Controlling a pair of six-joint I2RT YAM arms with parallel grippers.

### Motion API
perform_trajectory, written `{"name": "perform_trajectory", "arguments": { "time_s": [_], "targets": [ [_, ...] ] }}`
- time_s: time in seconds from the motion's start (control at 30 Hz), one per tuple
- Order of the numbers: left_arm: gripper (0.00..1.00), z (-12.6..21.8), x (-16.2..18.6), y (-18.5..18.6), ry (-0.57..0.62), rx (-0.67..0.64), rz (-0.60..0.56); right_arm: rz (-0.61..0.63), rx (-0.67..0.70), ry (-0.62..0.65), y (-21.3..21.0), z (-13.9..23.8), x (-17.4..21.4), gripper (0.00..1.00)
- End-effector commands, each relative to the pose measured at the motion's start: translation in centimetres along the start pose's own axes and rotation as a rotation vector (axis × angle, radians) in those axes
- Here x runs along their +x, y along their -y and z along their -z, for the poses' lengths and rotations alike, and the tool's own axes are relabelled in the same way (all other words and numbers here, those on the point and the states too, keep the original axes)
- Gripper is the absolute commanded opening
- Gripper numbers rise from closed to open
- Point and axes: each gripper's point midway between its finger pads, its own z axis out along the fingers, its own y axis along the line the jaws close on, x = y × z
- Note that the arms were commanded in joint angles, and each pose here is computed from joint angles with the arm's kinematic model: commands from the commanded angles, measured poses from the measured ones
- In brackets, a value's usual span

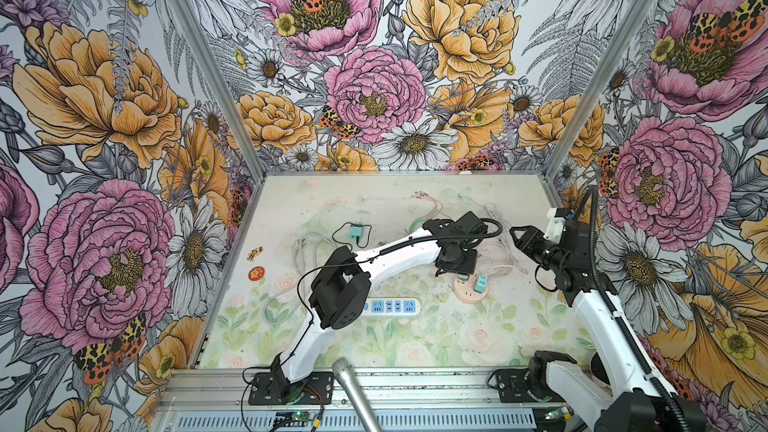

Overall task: Insert the plug
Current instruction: 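Carry the charger with the left gripper over the round pink socket, then lower the charger with the left gripper toward the socket beside the teal charger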

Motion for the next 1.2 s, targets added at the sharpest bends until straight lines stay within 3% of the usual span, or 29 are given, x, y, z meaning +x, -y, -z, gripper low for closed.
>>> {"name": "perform_trajectory", "arguments": {
  "time_s": [0.0, 1.17],
  "targets": [
    [0.00, -1.1, 0.2, -0.5, 0.004, -0.037, 0.002, 0.021, 0.006, 0.022, -0.1, 0.1, -0.7, 0.48],
    [0.00, -2.7, 1.5, -1.6, -0.009, -0.154, -0.071, 0.004, 0.009, -0.012, 0.4, -0.7, -0.1, 0.47]
  ]
}}
